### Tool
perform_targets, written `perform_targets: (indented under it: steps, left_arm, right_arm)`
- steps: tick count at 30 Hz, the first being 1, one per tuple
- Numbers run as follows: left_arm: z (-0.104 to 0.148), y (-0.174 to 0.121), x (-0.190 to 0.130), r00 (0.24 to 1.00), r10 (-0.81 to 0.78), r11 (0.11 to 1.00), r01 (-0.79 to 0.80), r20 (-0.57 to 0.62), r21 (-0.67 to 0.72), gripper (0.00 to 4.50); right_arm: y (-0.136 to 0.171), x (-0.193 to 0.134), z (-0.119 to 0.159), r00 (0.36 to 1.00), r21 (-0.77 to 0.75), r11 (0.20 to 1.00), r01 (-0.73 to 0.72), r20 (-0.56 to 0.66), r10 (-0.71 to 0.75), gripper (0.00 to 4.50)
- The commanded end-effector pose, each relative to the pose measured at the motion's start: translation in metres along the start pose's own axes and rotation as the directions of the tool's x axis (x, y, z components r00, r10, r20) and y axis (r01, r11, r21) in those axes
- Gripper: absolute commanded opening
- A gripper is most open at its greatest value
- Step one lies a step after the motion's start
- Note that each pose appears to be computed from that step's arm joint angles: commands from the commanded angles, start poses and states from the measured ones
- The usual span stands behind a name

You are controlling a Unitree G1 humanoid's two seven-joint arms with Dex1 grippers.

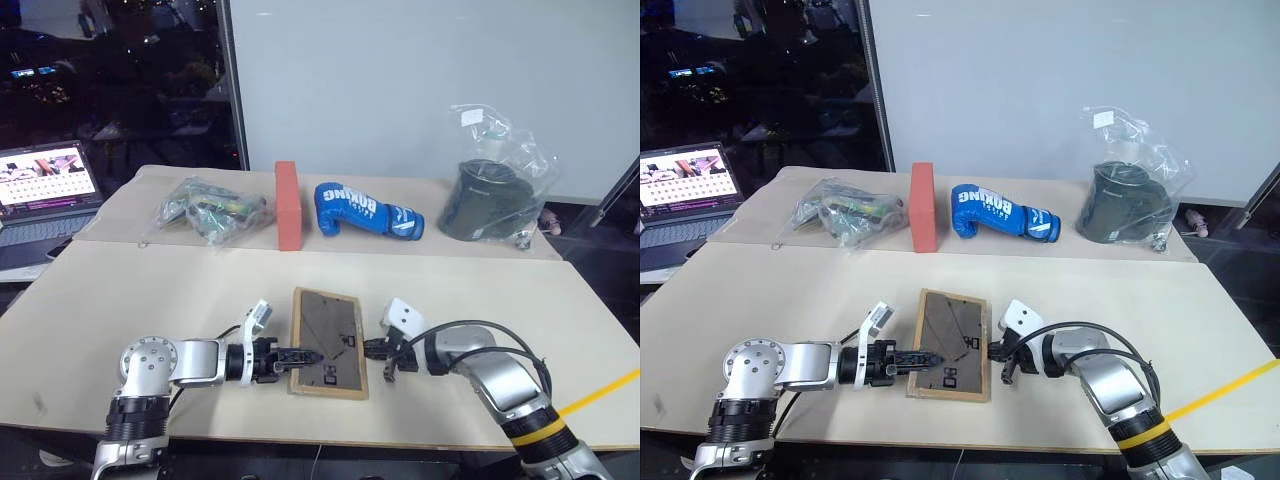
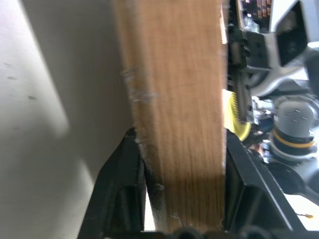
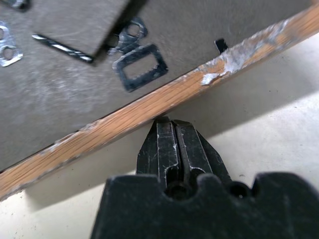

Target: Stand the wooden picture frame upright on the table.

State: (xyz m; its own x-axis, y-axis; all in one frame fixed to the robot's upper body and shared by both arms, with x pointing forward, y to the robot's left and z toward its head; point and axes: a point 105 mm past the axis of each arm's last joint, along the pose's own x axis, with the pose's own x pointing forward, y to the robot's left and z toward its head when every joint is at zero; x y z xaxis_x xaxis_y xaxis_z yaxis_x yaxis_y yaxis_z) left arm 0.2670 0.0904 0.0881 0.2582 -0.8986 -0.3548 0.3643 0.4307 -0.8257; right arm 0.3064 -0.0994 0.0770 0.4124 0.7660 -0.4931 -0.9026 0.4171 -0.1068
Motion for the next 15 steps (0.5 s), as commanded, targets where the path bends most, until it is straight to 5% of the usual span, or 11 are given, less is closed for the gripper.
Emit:
perform_targets:
  steps: [1,5,10,15]
  left_arm:
    - [-0.016,0.013,0.008,0.992,0.082,0.996,-0.086,-0.099,-0.032,1.19]
    - [0.017,0.001,-0.006,0.999,0.039,0.999,-0.039,0.006,-0.005,1.18]
    - [0.046,-0.005,-0.014,0.995,0.062,0.997,-0.066,0.079,0.043,1.18]
    - [0.054,-0.012,-0.011,0.995,0.061,0.994,-0.068,0.082,0.082,1.18]
  right_arm:
    - [-0.005,-0.005,0.014,0.999,0.016,1.0,0.012,0.052,-0.012,0.0]
    - [-0.032,-0.041,0.034,0.989,0.115,0.992,0.061,0.128,-0.076,0.0]
    - [-0.04,-0.088,0.079,0.963,0.168,0.985,-0.041,0.268,-0.005,1.49]
    - [-0.029,-0.084,0.11,0.94,0.127,0.985,-0.113,0.336,0.065,3.14]
